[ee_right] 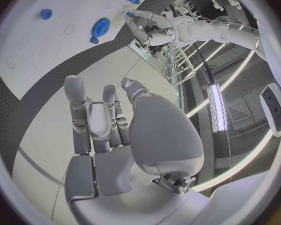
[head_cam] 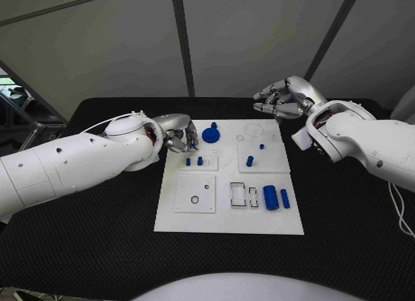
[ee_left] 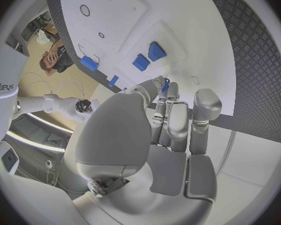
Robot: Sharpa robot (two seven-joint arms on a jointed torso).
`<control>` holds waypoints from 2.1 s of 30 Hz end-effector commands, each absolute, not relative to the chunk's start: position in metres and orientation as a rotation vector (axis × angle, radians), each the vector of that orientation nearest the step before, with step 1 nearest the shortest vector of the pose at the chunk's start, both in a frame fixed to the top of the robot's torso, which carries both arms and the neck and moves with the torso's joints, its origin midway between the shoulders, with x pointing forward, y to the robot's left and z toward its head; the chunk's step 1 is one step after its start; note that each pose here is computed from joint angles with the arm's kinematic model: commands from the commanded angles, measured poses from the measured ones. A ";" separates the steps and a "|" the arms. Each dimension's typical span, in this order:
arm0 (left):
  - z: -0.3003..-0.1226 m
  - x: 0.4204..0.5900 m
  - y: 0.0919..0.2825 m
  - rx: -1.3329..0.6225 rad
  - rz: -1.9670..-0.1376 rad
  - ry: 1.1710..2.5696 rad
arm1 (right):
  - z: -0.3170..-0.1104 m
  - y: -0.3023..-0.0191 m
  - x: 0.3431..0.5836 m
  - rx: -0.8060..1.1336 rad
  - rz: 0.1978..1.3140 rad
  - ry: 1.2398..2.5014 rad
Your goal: Assemble the parts on the task board
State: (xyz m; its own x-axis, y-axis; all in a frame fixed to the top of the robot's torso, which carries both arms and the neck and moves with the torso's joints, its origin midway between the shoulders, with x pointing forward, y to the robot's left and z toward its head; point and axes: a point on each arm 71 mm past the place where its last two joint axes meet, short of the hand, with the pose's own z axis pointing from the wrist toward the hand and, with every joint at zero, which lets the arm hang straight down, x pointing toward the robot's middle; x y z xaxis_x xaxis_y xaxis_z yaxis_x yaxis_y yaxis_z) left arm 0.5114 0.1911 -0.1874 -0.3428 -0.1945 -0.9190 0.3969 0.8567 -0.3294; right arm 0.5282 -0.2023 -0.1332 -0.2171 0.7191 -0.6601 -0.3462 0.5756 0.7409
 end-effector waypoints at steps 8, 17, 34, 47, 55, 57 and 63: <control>-0.191 0.511 0.187 0.129 -0.627 1.846 | -0.132 -0.202 0.529 0.329 1.011 1.484; -0.193 0.513 0.184 0.127 -0.628 1.850 | -0.132 -0.201 0.529 0.328 1.012 1.484; -0.196 0.517 0.183 0.116 -0.595 1.855 | -0.132 -0.201 0.529 0.327 1.014 1.488; -0.197 0.517 0.179 0.134 -0.598 1.873 | -0.132 -0.200 0.529 0.326 1.014 1.489; -0.197 0.517 0.179 0.134 -0.598 1.877 | -0.132 -0.200 0.529 0.327 1.013 1.491; -0.198 0.518 0.179 0.133 -0.597 1.878 | -0.132 -0.200 0.529 0.327 1.013 1.492; -0.197 0.519 0.181 0.124 -0.591 1.872 | -0.132 -0.200 0.529 0.327 1.014 1.492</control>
State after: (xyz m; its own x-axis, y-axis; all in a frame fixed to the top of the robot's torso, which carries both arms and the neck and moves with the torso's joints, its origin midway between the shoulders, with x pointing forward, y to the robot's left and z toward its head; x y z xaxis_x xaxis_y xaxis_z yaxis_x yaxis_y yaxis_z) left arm 0.5182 0.1807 -0.1979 -0.3807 -0.1982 -0.9032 0.3642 0.8657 -0.3435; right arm 0.5291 -0.2009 -0.1337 -0.2186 0.7184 -0.6604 -0.3452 0.5761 0.7409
